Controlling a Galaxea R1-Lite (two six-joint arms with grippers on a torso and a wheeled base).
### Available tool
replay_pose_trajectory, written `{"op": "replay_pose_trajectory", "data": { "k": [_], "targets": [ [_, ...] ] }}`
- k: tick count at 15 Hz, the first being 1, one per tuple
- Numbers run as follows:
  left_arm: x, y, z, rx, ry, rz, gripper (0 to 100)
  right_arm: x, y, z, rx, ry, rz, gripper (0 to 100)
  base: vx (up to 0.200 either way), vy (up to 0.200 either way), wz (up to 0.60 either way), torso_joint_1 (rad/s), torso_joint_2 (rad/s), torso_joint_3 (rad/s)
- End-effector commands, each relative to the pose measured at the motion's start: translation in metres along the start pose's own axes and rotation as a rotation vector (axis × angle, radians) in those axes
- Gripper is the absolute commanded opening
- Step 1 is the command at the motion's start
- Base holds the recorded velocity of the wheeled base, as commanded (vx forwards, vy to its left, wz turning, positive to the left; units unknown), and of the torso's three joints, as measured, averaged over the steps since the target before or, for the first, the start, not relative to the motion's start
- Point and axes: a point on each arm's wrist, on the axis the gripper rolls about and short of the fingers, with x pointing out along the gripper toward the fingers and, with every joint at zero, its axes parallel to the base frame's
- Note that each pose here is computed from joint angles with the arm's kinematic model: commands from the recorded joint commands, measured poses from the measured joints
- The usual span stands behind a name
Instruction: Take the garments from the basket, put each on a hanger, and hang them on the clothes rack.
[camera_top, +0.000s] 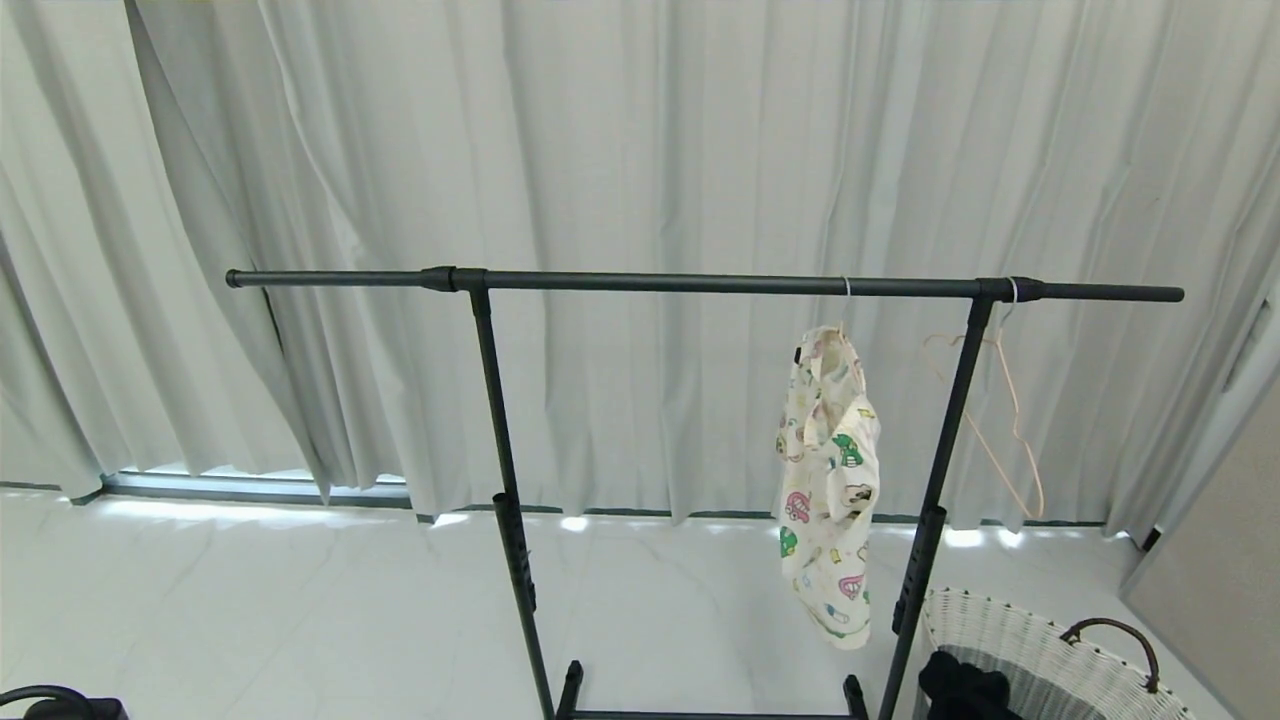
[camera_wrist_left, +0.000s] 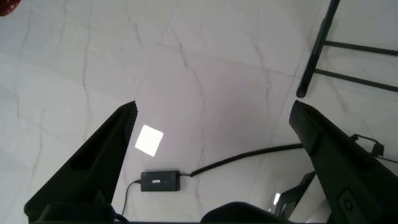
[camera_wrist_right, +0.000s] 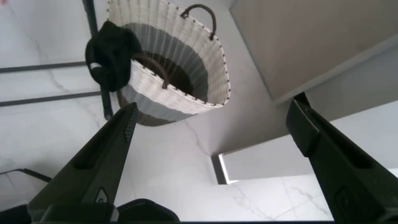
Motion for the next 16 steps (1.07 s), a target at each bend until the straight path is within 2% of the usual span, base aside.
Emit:
{"op": "replay_pose_trajectory", "data": {
  "k": [1,16],
  "targets": [
    [0.0004,0.0006,0.0001,-0.009,0.005,0.008,100,0.0011,0.0004,0.0003,-0.007,0.014,0.0,100,0.0,0.0,0.0,-0.198,0.43,0.227],
    [-0.0007,-0.0003,-0.0002,0.005,-0.004,-0.025,100,0.0013,0.0005,0.0004,-0.009,0.016,0.001,100,0.0,0.0,0.0,-0.22,0.51,0.289]
  ]
}}
